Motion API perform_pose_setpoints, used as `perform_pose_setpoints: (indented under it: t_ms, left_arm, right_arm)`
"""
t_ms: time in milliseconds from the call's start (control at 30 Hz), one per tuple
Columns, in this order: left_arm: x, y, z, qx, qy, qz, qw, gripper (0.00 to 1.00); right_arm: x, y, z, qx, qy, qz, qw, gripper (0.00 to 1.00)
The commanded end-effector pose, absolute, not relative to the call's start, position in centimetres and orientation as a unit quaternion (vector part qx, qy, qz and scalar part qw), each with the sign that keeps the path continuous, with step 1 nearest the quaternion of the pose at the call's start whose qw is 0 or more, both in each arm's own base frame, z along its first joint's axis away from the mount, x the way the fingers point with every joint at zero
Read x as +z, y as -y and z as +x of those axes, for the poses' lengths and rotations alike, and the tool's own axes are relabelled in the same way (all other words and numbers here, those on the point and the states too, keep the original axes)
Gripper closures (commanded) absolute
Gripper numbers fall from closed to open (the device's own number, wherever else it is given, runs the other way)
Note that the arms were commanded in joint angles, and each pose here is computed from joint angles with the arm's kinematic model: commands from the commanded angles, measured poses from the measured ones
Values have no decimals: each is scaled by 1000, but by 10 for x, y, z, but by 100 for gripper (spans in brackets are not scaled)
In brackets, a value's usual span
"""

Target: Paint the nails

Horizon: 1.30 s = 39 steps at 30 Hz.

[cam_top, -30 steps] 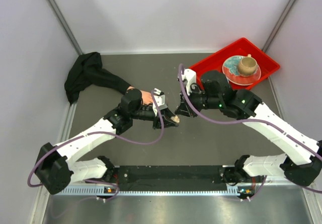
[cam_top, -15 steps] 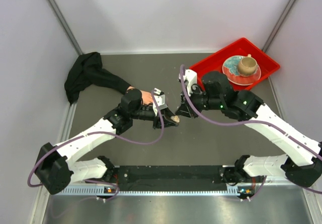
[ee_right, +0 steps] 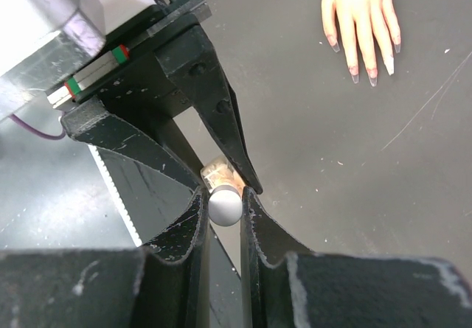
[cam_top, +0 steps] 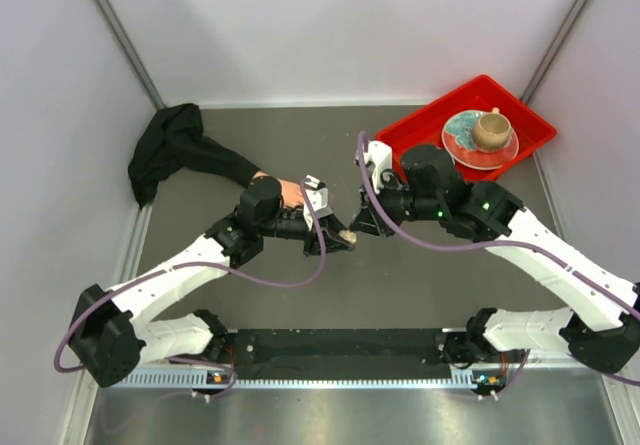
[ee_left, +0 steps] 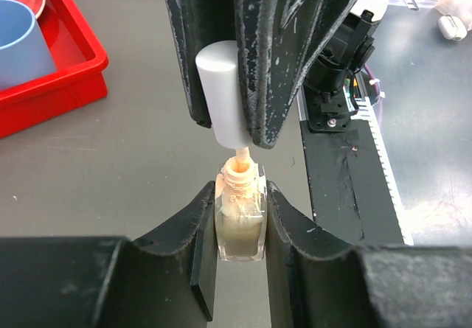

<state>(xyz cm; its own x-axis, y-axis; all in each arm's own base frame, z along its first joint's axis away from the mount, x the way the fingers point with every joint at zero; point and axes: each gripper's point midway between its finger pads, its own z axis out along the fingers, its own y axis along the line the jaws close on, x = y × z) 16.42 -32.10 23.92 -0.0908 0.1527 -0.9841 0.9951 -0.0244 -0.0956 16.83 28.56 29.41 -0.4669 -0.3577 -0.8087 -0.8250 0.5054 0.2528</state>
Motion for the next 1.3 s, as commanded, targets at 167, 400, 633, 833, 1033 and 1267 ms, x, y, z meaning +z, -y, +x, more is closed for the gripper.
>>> perform_pose_setpoints:
  t_ms: [167,400,633,833,1033,1267]
  left_arm:
    - [272,322,162,-491,-509,532,465,100]
    - [272,323,162,-492,-508,533,464,100]
    - [274,321,162,-489,-509,531,469,100]
    - [276,321,163,-486,-510,529,473,100]
    - [279,321,173,-475,-524,508,491,100]
    - [281,319,178,-467,-529,497,505,100]
  right_arm:
    - [318,-297,173,346,-770,-368,389,100]
    - [314,-298,172,348,-772,-370,382,100]
    - [309,-296,169,344,-775,-371,379,100]
    - [301,-297,169,332,-781,-370,378,100]
    - [293,-302,174,302,-793,-342,405,100]
    - [281,-298,186,272,-826,-256,423,100]
